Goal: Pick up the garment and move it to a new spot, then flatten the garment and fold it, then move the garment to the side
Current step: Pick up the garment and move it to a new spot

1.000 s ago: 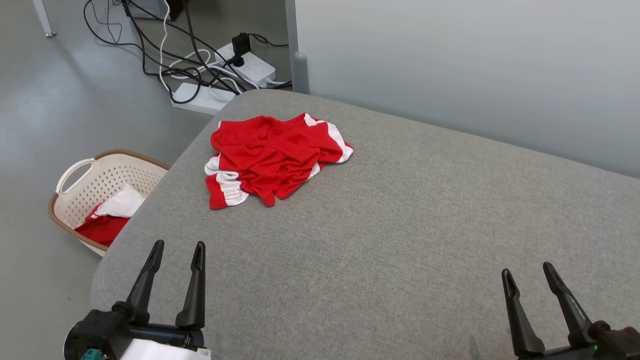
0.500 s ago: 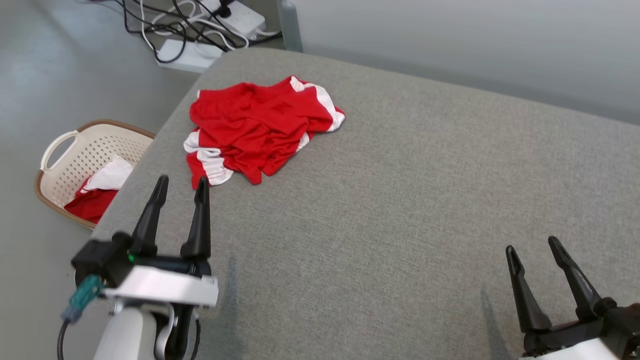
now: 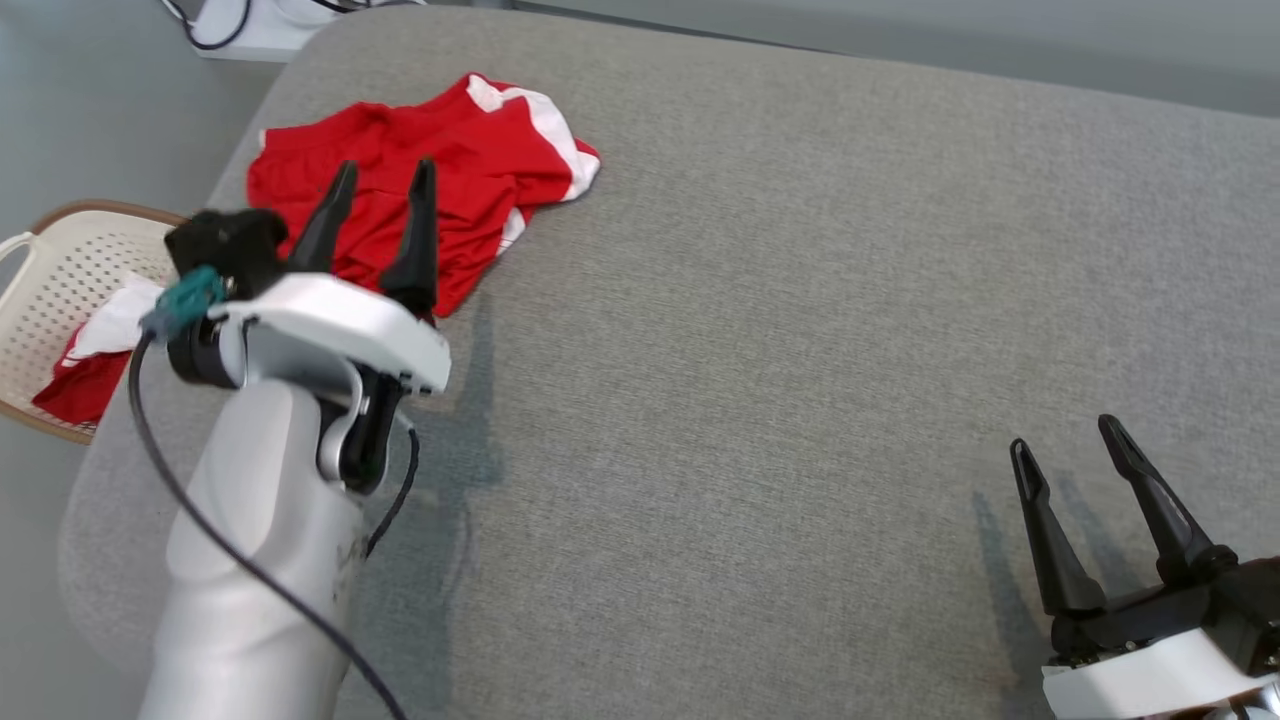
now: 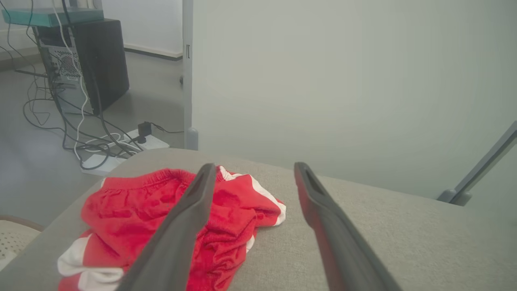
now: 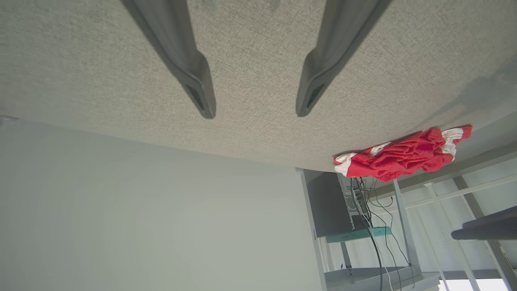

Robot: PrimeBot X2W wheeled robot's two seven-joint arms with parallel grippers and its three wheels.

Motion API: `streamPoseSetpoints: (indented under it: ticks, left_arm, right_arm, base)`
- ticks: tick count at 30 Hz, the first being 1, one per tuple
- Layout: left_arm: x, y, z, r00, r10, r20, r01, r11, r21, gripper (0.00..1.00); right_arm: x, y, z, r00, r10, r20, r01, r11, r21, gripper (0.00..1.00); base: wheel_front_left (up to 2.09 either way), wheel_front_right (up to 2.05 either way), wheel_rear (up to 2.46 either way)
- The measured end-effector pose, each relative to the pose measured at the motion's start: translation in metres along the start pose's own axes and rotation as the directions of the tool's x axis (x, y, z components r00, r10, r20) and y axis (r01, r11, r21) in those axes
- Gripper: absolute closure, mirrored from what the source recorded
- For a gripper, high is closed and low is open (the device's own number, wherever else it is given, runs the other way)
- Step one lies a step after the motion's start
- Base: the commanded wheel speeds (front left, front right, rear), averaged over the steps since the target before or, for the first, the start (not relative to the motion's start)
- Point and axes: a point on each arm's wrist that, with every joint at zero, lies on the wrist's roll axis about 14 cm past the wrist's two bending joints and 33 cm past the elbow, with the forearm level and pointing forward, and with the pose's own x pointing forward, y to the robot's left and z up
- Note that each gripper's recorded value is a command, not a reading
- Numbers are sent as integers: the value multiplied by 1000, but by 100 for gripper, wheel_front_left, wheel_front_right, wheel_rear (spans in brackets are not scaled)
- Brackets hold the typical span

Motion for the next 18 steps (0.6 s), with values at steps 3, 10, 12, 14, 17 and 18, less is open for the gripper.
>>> streamPoseSetpoints:
  ticks: [3,10,12,14,17,18]
  left_arm:
    - [19,-6,-18,994,15,-105,-13,1000,18,0]
    - [38,14,-70,922,134,-362,-91,987,135,0]
    - [42,19,-76,907,161,-389,-107,982,156,0]
    - [46,22,-82,895,183,-406,-111,974,196,0]
    - [45,28,-93,873,203,-443,-114,969,219,0]
    - [44,30,-98,865,210,-455,-117,968,223,0]
  right_arm:
    - [-1,-7,-3,1000,-12,-7,12,1000,-6,0]
    - [-2,-16,-12,999,-29,-28,29,1000,-3,0]
    - [-4,-18,-16,999,-35,-39,35,999,4,0]
    - [-3,-19,-19,998,-34,-44,34,999,11,0]
    - [-2,-18,-23,998,-29,-53,30,999,23,0]
    - [-3,-18,-24,998,-28,-57,30,999,25,0]
  base:
    - [0,0,0]
    - [0,0,0]
    - [0,0,0]
    - [0,0,0]
    - [0,0,0]
    - [0,0,0]
